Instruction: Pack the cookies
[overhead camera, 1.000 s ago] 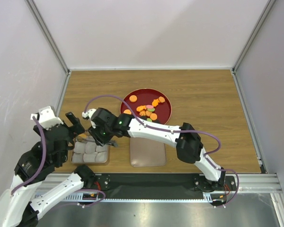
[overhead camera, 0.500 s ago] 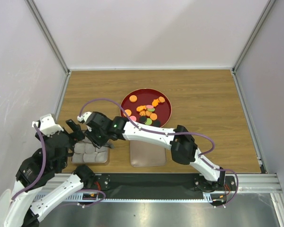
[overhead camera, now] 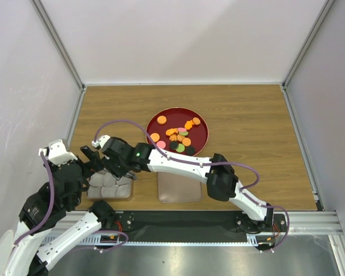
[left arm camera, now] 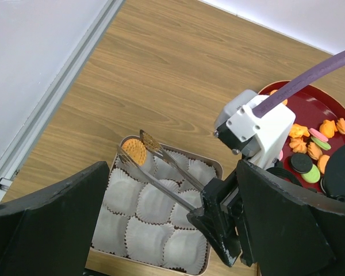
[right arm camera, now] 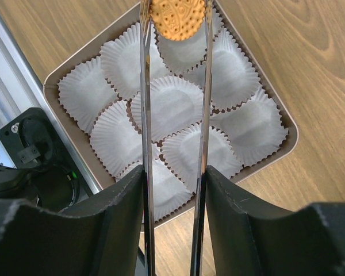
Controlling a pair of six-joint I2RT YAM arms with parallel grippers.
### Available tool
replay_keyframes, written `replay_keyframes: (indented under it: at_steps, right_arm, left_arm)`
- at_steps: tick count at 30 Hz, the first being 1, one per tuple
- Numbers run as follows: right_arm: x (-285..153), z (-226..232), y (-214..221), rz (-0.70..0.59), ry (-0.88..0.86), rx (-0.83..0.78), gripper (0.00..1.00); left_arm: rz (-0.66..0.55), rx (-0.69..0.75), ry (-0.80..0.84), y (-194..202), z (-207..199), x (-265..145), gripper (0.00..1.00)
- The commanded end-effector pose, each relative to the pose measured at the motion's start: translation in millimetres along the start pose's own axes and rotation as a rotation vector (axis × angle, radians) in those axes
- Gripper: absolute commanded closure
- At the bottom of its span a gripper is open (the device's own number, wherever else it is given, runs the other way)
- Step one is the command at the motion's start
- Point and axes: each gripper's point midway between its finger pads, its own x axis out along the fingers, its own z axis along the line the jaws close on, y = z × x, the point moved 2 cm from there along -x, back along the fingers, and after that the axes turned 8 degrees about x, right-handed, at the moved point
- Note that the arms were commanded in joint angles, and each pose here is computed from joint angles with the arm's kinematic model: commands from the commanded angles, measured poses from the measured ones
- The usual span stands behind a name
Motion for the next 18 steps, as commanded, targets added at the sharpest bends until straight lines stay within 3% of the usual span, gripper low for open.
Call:
replay_keyframes:
  at_steps: [1,7,18]
  right_arm:
    - [-5.6,7.3,-24.0,-0.082,0.009,-0.019,0.51]
    - [-4.9,8.9,-20.8,-0.075,0.013,-0.024,0.46]
    - [-21.3,7.0,-34.8,-0.124,0.031,-0.019,0.47]
  left_arm:
    - [-0.019,-0.005,0.017,-3.3,-3.3,0.8,0.00]
    - [-0.019,-0.002,0.021,-3.2,-3.7,0.9,0.00]
    - [-0.027,-0.011,0.024,-3.7,-2.3,-0.4,0.00]
